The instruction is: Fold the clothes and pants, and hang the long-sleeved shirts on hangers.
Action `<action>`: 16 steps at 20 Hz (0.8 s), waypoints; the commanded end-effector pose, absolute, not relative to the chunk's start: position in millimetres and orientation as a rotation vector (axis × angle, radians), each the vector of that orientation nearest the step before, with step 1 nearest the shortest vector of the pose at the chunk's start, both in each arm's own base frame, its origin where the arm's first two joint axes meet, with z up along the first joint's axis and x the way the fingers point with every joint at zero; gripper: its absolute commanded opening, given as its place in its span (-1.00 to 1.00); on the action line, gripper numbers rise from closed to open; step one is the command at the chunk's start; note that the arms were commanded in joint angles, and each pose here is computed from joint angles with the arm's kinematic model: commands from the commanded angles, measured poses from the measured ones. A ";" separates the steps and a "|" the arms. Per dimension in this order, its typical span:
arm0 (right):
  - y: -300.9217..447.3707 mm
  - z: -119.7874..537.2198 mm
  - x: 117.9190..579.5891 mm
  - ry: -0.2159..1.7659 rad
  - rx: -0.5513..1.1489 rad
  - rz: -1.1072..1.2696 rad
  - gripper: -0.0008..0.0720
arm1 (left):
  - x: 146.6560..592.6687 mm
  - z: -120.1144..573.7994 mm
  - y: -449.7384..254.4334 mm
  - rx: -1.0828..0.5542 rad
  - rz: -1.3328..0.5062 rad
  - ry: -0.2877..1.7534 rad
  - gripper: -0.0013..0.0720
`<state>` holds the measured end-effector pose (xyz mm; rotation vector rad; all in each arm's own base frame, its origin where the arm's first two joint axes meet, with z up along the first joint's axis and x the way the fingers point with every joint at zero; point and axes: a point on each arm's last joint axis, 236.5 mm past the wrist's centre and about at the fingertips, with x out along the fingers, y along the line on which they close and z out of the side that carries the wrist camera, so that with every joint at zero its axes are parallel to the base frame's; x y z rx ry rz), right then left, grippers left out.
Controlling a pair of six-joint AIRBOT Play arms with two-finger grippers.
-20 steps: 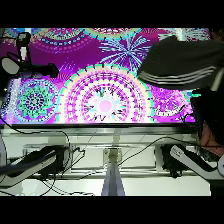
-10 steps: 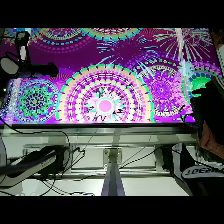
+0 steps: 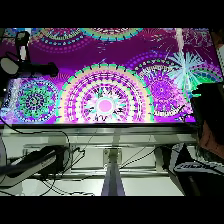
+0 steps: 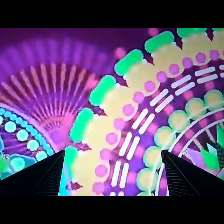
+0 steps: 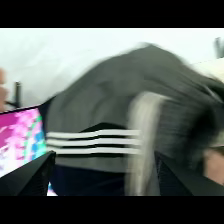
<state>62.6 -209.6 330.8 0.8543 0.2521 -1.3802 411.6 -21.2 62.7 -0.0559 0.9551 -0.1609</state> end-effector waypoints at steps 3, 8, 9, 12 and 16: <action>-199.5 360.7 141.7 0.167 0.847 -1.017 0.64 | 411.8 63.4 -21.2 -0.055 -0.161 0.953 0.93; -94.5 414.6 265.4 0.208 0.653 -0.148 -0.91 | 411.8 63.4 -21.2 -0.055 -0.161 0.953 0.93; -77.6 413.7 275.7 0.236 0.621 -0.054 -0.92 | 411.8 63.5 -21.3 -0.055 -0.161 0.953 0.93; -54.4 375.8 299.8 0.407 0.490 0.026 -0.92 | 411.9 63.5 -21.2 -0.055 -0.161 0.953 0.93; -49.9 292.3 339.2 0.714 0.236 -0.035 -0.92 | 411.8 63.4 -21.2 -0.055 -0.161 0.953 0.93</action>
